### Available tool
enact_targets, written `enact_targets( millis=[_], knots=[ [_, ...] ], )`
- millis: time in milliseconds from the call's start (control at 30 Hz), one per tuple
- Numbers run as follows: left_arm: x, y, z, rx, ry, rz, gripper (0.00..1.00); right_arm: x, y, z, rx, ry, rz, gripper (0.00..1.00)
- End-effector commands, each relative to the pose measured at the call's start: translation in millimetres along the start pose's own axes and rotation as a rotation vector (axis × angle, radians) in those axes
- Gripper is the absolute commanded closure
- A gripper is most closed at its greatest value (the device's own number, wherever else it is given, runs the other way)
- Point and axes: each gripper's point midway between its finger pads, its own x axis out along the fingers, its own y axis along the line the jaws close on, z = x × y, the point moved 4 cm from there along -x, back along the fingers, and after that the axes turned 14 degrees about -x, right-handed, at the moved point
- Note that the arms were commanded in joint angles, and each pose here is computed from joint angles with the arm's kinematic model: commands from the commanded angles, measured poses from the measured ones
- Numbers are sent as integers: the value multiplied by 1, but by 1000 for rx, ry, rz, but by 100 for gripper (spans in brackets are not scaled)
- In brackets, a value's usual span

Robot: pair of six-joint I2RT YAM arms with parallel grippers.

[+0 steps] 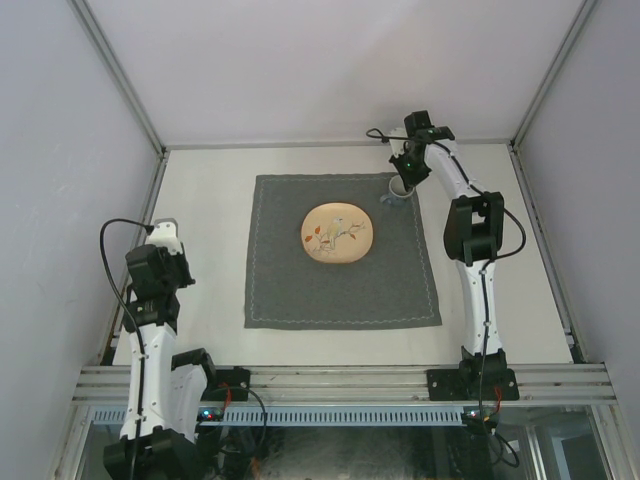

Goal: Set the dinner table for one person
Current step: Place the cup on the napkin, then adjust the plate on the napkin.

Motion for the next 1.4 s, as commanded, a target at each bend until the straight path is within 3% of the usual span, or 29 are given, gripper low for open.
enact_targets(
  millis=[0,100,200,267,433,667,1000,1367],
  knots=[
    [-3,-3,13,5,-48,-16,71,-7,5,14,6,-32,-29,89],
    [-4,-3,19,5,-52,-13,48,-15,6,17,17,-53,-25,43],
    [-5,-3,27,9,-66,-6,33,-29,6,23,12,-78,-35,30],
    [-6,-4,33,11,-78,-8,29,-39,6,26,7,-88,-50,29],
    [-8,-12,57,22,-129,-49,29,-86,5,33,15,-142,-85,29],
    [0,-23,120,17,-176,-76,29,-159,-5,46,0,-234,-171,20],
    [32,-30,163,-26,-159,-91,32,-175,-22,39,-12,-207,-231,20],
    [51,-30,157,-81,-55,-51,33,-191,0,13,62,-189,-176,17]
  ],
)
